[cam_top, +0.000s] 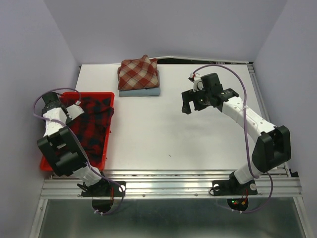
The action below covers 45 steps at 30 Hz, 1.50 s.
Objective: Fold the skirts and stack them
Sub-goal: Grab the skirt from the pile
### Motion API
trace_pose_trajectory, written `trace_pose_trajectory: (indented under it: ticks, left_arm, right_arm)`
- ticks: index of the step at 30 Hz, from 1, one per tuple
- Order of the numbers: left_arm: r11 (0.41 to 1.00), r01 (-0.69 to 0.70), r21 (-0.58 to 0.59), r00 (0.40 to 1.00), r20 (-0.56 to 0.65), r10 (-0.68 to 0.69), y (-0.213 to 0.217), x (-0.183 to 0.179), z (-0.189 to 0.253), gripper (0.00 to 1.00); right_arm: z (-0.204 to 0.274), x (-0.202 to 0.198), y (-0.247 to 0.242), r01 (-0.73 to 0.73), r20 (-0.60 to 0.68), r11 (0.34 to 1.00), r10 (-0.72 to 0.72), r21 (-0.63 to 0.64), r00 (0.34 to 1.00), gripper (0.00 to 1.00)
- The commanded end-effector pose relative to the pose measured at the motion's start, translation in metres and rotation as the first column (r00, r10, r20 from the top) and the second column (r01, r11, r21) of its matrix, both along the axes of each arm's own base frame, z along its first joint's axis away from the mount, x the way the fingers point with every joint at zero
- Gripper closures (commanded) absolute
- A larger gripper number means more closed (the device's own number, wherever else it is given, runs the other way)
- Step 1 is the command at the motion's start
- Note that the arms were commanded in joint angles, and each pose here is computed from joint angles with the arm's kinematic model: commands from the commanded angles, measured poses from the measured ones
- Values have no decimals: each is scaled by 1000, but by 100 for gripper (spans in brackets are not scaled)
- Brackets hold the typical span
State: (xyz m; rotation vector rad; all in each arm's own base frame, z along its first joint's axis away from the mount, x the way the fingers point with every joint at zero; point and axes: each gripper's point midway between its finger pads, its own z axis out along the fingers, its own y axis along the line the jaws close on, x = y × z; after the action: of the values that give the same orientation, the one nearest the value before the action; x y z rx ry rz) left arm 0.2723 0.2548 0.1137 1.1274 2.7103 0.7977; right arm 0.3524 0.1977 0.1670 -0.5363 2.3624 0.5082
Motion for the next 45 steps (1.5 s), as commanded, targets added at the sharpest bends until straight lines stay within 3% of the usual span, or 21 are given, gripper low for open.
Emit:
trace_pose_trajectory:
  ticks: [1, 2, 5, 6, 7, 11, 14, 19, 22, 26, 27, 29, 30, 32, 33, 34, 37, 38, 40, 41, 45]
  left_arm:
    - [999, -20, 40, 996, 86, 16, 9, 12, 19, 46]
    - [999, -17, 45, 996, 93, 12, 9, 13, 22, 48]
    - [998, -13, 58, 992, 127, 5, 9, 15, 33, 67]
    - [999, -18, 49, 990, 143, 11, 7, 17, 40, 90]
    - [999, -21, 40, 987, 161, 15, 6, 19, 47, 99]
    - [999, 7, -47, 945, 327, 8, -14, 36, 110, 100]
    - [992, 104, -73, 816, 576, -43, -47, 56, 221, 100]
    - [949, 271, -159, 640, 766, -54, -126, 62, 319, 100]
    - [914, 384, -132, 484, 872, -78, -176, 62, 379, 100]
    - [821, 554, -135, 219, 976, 13, -232, 41, 464, 100]
    - [783, 599, -165, 167, 983, 79, -244, 37, 482, 100]
    - [649, 739, -177, 92, 982, 164, -277, 22, 516, 100]
    - [649, 749, -135, 41, 987, 157, -278, 19, 528, 100]
    - [517, 839, -170, 36, 965, 258, -301, 6, 548, 100]
    - [436, 895, -99, -14, 969, 248, -317, -7, 567, 100]
    - [345, 929, -131, 19, 950, 311, -328, -16, 575, 100]
    - [108, 991, -78, 29, 917, 398, -355, -47, 613, 100]
    - [54, 998, -32, 8, 917, 398, -361, -54, 628, 100]
    - [-35, 998, -45, 55, 909, 412, -369, -58, 636, 100]
    - [-95, 993, -77, 111, 897, 428, -372, -55, 639, 100]
    - [-170, 983, -74, 140, 897, 420, -380, -59, 636, 100]
  right_arm:
    - [22, 12, 0, 3, 63, 1000, -4, 15, 998, 0]
    - [22, 12, 1, 3, 63, 1000, -4, 15, 998, 0]
    - [23, 13, 2, -2, 65, 1000, 1, 19, 998, 0]
    - [25, 14, 2, -2, 69, 1000, 1, 21, 998, 0]
    - [25, 14, 2, -1, 68, 1000, 0, 22, 998, 0]
    - [32, 16, 5, -8, 84, 999, 6, 33, 996, 0]
    - [37, 18, 6, -11, 94, 999, 7, 41, 996, 0]
    - [50, 23, 8, -39, 138, 999, 34, 32, 990, 0]
    - [65, 26, 8, -45, 177, 998, 38, 36, 984, 0]
    - [89, 28, 6, -42, 232, 998, 32, 41, 972, 0]
    - [95, 31, 2, -30, 245, 999, 19, 43, 969, 0]
    - [109, 30, 2, -35, 276, 998, 18, 55, 961, 0]
    - [113, 31, -1, -29, 285, 998, 10, 61, 959, 0]
    - [120, 30, -1, -36, 300, 997, 15, 65, 954, 0]
    - [123, 28, -2, -36, 308, 997, 14, 66, 951, 0]
    - [121, 30, -7, -24, 305, 998, 4, 63, 952, 0]
    - [119, 25, -10, -33, 297, 997, 9, 76, 955, 0]
    - [121, 19, -7, -66, 292, 993, 34, 101, 956, 0]
    - [127, 9, 3, -137, 299, 981, 90, 138, 950, 0]
    - [133, 0, 14, -213, 313, 960, 149, 184, 938, 0]
    - [168, -24, 42, -347, 341, 868, 225, 357, 913, 0]
